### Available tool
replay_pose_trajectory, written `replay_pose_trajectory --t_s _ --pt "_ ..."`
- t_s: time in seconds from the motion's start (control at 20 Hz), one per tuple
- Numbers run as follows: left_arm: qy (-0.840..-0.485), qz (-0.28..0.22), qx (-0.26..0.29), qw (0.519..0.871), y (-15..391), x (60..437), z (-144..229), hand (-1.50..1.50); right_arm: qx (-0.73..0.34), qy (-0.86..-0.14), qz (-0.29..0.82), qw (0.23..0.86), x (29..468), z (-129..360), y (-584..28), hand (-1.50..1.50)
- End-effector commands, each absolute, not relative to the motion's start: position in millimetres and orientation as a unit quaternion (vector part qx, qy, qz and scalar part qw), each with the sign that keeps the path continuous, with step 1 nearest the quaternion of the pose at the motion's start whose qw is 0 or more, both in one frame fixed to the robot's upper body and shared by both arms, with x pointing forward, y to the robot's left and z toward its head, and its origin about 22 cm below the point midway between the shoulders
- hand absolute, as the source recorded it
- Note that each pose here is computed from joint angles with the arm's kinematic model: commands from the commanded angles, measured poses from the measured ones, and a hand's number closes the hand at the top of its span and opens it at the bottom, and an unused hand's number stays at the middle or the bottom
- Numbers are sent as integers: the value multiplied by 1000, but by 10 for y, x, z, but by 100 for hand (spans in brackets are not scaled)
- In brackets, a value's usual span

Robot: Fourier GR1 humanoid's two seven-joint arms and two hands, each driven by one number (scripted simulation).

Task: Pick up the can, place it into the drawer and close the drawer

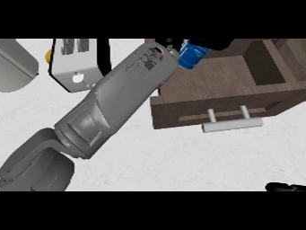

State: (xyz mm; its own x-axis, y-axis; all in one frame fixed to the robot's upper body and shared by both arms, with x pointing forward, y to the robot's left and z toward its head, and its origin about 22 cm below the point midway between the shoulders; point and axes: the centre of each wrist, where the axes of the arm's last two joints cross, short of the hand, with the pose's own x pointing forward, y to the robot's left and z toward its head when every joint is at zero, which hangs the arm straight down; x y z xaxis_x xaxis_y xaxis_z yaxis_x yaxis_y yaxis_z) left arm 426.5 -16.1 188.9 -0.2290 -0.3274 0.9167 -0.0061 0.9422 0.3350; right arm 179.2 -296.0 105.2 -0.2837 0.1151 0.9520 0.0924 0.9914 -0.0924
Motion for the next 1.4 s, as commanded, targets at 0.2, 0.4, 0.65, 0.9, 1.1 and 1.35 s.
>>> replay_pose_trajectory --t_s 0.2,0.4,0.65,0.9,1.1,1.35 --pt "-769 -109 148 612 -72 4301 1703 -150 -53 -808 22 587 1815 1167 -2988 -150" --pt "-771 -89 150 612 -122 4265 1733 -150 -51 -810 31 584 1840 1197 -2899 -150" --pt "-767 -81 148 619 -118 4245 1666 -150 -62 -809 12 585 1845 1126 -2854 -150" --pt "-771 -66 146 617 -23 4266 1511 -150 -101 -820 55 560 1839 1247 -2944 -150" --pt "-767 -56 134 625 -63 4274 1621 -150 -153 -831 107 524 1782 1422 -2955 -150" --pt "-771 -32 105 627 -143 4235 1749 -150 -173 -836 166 494 1758 1502 -2772 -150"
